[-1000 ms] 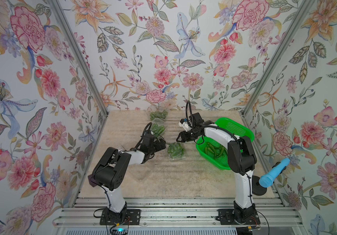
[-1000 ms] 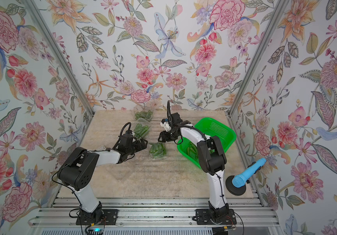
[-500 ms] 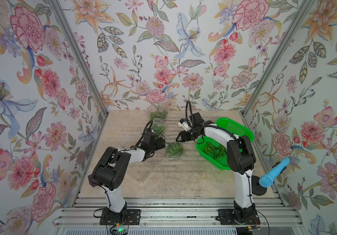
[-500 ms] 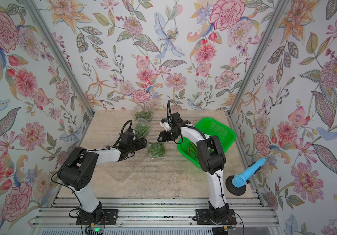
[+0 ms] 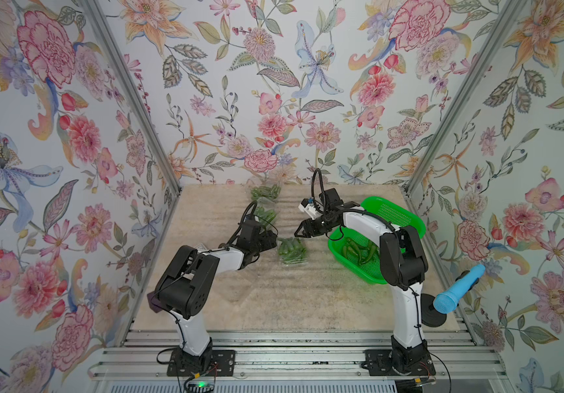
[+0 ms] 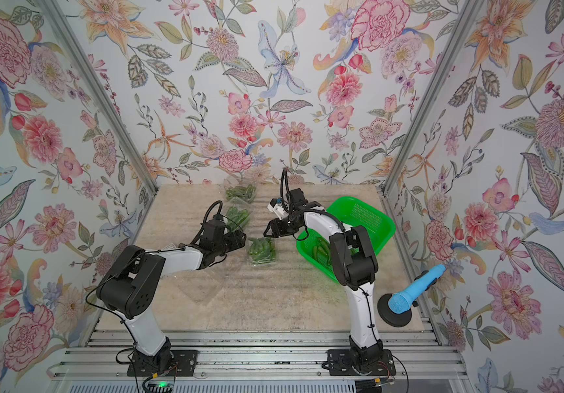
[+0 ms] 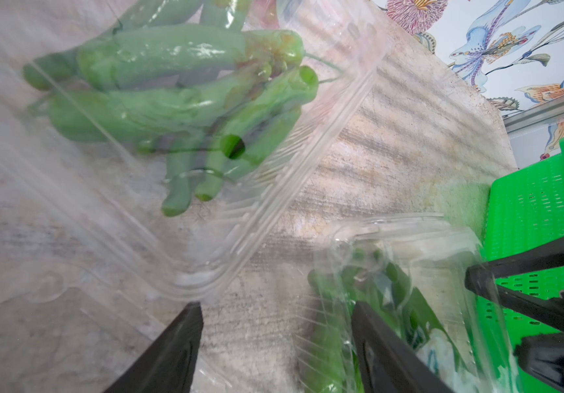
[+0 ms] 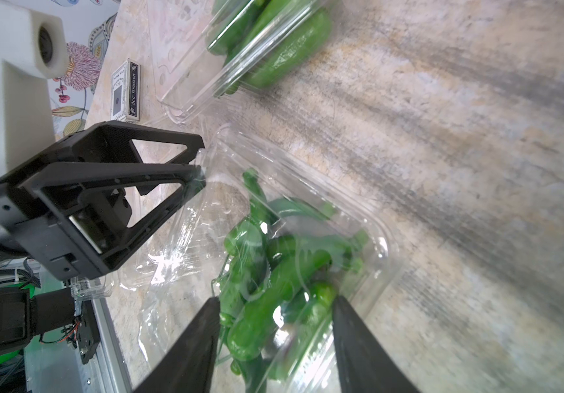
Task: Take small green peppers out of containers
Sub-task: Move the packing box to the center of the board.
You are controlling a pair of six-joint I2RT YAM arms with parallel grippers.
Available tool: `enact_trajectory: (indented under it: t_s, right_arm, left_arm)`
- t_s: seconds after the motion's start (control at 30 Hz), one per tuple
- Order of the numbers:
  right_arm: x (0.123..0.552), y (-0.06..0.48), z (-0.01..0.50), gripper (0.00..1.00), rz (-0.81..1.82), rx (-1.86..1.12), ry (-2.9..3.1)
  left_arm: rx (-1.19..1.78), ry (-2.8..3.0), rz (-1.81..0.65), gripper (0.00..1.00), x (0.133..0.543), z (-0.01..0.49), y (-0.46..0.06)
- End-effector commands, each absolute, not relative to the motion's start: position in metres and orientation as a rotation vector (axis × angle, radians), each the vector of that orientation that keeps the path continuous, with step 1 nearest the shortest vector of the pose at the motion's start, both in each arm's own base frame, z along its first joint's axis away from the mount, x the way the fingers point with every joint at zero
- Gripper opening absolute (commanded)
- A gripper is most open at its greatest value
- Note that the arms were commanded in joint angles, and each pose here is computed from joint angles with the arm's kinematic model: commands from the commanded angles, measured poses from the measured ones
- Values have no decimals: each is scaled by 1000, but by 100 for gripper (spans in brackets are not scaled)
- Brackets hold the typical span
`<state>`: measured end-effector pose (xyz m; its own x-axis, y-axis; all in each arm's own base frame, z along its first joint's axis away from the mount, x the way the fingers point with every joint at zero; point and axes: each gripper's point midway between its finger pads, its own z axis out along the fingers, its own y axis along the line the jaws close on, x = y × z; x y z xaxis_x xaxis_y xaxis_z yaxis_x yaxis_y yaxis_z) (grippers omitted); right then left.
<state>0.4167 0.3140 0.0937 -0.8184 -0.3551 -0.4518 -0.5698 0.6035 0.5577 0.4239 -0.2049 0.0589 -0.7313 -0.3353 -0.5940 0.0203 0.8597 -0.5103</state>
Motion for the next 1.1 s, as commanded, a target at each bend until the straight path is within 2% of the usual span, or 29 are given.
enact_trajectory:
  t_s: [0.0, 0.47, 1.07]
  right_arm:
    - [378, 344, 78, 55, 1238, -874, 2550]
    - [375, 325, 72, 57, 1104, -826, 2603]
    - [366, 315, 69, 58, 1074, -806, 2624]
  left_arm:
    - [-67, 2405, -737, 72, 395, 44, -246]
    - [-117, 2378, -764, 72, 372, 48, -232]
    - [-158, 2366, -765, 72, 354, 55, -219]
